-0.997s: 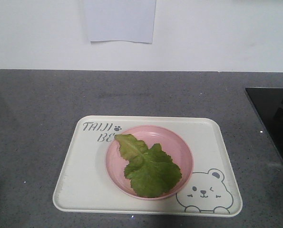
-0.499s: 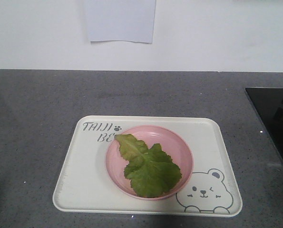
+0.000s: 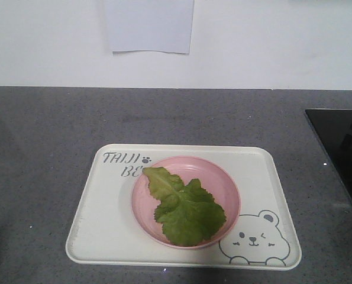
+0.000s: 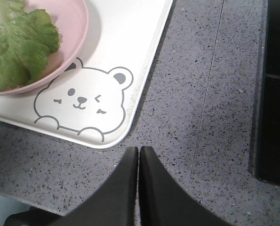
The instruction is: Transfer vegetables to tray and serve
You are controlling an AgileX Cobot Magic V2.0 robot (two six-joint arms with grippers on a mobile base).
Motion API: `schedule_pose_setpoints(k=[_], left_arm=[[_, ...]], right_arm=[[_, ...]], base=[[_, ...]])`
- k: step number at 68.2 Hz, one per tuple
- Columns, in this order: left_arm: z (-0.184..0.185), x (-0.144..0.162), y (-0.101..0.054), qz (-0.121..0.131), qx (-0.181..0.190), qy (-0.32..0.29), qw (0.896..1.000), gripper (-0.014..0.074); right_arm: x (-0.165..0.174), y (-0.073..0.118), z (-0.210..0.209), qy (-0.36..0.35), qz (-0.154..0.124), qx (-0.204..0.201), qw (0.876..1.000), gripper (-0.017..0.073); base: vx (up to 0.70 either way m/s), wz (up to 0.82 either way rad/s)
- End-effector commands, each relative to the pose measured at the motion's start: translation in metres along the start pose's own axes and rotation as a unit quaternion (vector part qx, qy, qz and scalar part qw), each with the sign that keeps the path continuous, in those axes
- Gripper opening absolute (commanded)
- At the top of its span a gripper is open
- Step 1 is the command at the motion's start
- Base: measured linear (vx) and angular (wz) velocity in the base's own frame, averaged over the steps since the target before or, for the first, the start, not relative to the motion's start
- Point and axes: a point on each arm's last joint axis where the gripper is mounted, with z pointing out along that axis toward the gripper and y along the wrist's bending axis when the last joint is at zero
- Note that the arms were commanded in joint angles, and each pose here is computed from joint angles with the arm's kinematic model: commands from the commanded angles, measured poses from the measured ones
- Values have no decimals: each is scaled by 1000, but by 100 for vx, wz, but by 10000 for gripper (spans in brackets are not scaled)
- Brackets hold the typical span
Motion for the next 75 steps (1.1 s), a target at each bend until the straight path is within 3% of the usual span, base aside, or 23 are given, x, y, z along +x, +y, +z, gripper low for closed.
schedule_pose_setpoints(k=[1, 75], left_arm=[[-1, 1, 0, 1, 2, -36, 999, -8], [0, 1, 0, 1, 2, -35, 999, -8]], right_arm=[[-11, 0, -5, -36, -2, 5, 999, -8], [-10, 0, -5, -36, -2, 4, 999, -8]], base=[[0, 0], [0, 0]])
